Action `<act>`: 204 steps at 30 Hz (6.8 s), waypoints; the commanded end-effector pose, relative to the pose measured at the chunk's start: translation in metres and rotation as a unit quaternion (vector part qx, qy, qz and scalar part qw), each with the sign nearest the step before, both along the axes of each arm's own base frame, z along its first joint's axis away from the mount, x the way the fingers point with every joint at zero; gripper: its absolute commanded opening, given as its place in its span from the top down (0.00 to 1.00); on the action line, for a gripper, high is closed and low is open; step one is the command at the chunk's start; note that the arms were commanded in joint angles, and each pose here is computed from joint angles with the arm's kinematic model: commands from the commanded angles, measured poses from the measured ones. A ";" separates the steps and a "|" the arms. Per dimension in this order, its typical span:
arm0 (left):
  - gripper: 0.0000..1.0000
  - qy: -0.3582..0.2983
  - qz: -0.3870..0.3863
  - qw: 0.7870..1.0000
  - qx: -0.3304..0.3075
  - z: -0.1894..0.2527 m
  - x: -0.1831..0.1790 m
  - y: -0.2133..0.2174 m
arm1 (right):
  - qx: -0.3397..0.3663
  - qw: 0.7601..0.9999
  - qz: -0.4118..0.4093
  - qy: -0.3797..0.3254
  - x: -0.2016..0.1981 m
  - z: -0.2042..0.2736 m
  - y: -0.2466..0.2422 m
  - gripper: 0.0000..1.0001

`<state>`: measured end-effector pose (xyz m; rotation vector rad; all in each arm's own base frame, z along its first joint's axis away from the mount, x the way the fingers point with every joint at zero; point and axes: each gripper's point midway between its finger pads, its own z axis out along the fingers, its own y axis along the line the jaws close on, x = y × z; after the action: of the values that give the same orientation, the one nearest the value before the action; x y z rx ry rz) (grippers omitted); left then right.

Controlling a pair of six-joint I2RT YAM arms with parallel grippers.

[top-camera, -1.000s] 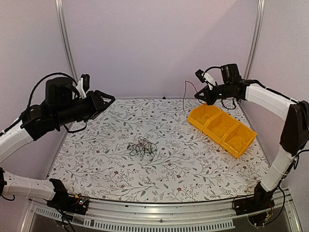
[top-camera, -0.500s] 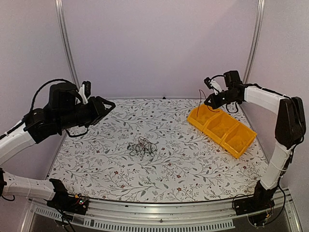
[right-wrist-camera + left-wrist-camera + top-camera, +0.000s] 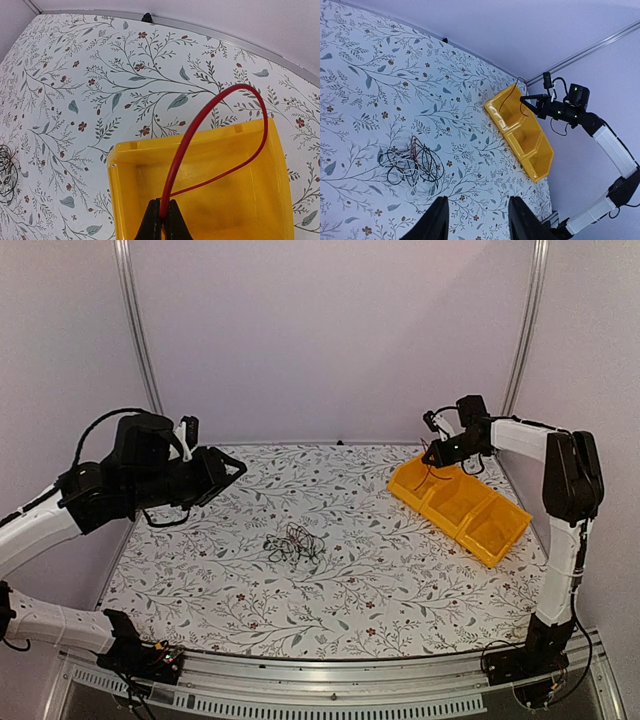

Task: Untangle the cables

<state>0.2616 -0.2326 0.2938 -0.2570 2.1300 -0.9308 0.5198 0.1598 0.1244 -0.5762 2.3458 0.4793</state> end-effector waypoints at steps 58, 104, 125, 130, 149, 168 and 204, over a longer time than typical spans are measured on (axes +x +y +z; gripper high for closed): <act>0.48 0.154 -0.150 0.946 0.244 -0.184 0.078 -0.041 | 0.109 0.966 0.194 -0.132 -0.127 0.142 0.103 0.01; 0.68 0.253 -0.258 0.900 0.246 -0.247 0.108 -0.068 | -0.035 0.957 0.245 -0.153 -0.167 0.111 0.089 0.01; 0.87 0.259 -0.246 0.907 0.222 -0.258 0.124 -0.073 | -0.012 0.947 0.296 -0.125 -0.189 0.090 0.096 0.01; 0.93 0.249 -0.245 0.911 0.218 -0.251 0.128 -0.075 | -0.012 0.947 0.298 -0.122 -0.192 0.085 0.095 0.01; 1.00 -0.038 -0.288 0.943 0.164 -0.033 0.084 -0.067 | 0.127 0.912 0.365 -0.139 -0.181 0.166 0.157 0.36; 1.00 -0.112 -0.313 0.938 0.097 -0.003 0.052 -0.081 | 0.224 0.848 0.476 -0.067 -0.205 0.152 0.301 0.31; 0.93 0.047 -0.100 0.973 0.202 -0.235 0.095 -0.017 | 0.238 0.824 0.490 -0.153 -0.236 0.237 0.282 1.00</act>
<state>0.3527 -0.2572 0.0456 0.1726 2.4679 -0.5767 0.2989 0.4529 0.3221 -1.4446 1.4829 1.3153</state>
